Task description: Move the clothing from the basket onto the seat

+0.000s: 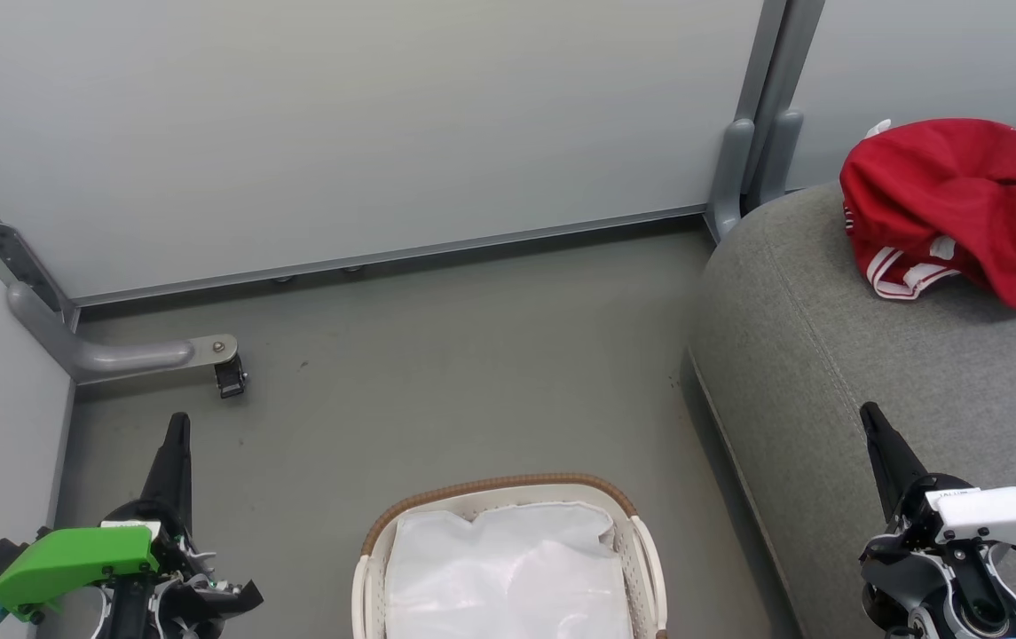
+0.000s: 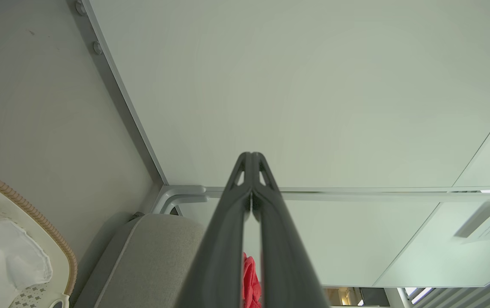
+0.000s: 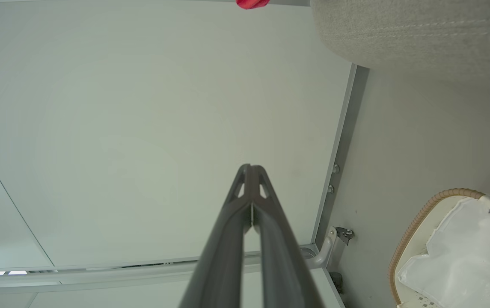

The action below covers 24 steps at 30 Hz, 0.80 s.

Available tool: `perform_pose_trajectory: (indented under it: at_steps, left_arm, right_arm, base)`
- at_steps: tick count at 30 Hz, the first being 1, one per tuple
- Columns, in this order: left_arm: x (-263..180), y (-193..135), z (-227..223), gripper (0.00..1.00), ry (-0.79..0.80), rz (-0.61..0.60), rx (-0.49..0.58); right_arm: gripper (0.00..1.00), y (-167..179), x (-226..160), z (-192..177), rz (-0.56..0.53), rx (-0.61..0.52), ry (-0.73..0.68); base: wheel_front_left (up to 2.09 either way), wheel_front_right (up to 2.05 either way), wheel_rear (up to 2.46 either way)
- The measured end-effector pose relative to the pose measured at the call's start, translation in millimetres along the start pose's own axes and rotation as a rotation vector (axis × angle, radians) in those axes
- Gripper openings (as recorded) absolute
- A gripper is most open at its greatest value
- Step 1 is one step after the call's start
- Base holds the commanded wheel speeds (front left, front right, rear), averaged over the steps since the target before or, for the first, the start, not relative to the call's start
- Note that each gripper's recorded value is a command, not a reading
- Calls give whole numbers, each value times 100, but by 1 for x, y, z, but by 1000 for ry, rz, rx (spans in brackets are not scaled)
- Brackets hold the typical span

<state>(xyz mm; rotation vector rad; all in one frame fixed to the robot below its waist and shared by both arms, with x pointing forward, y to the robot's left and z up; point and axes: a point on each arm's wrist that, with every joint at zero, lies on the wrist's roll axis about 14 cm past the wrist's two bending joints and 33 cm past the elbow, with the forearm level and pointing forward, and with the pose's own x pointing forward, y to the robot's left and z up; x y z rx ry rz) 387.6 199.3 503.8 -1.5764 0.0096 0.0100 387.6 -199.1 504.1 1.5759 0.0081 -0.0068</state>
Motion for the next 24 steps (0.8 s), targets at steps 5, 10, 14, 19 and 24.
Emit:
perform_pose_trajectory:
  at_steps: [5, 10, 14, 19, 24]
  left_arm:
    - [0, 0, 0, 0, 0, 0, 0]
    - [0, 0, 0, 0, 0, 0, 0]
    - [0, 0, 0, 0, 0, 0, 0]
    - [0, 0, 0, 0, 0, 0, 0]
    - [0, 0, 0, 0, 0, 0, 0]
  right_arm:
    - [0, 0, 0, 0, 0, 0, 0]
    - [0, 0, 0, 0, 0, 0, 0]
    - [0, 0, 0, 0, 0, 0, 0]
    - [0, 0, 0, 0, 0, 0, 0]
    - [0, 0, 0, 0, 0, 0, 0]
  base:
    - [0, 0, 0]
    - [0, 0, 0]
    - [0, 0, 0]
    - [0, 0, 0]
    - [0, 0, 0]
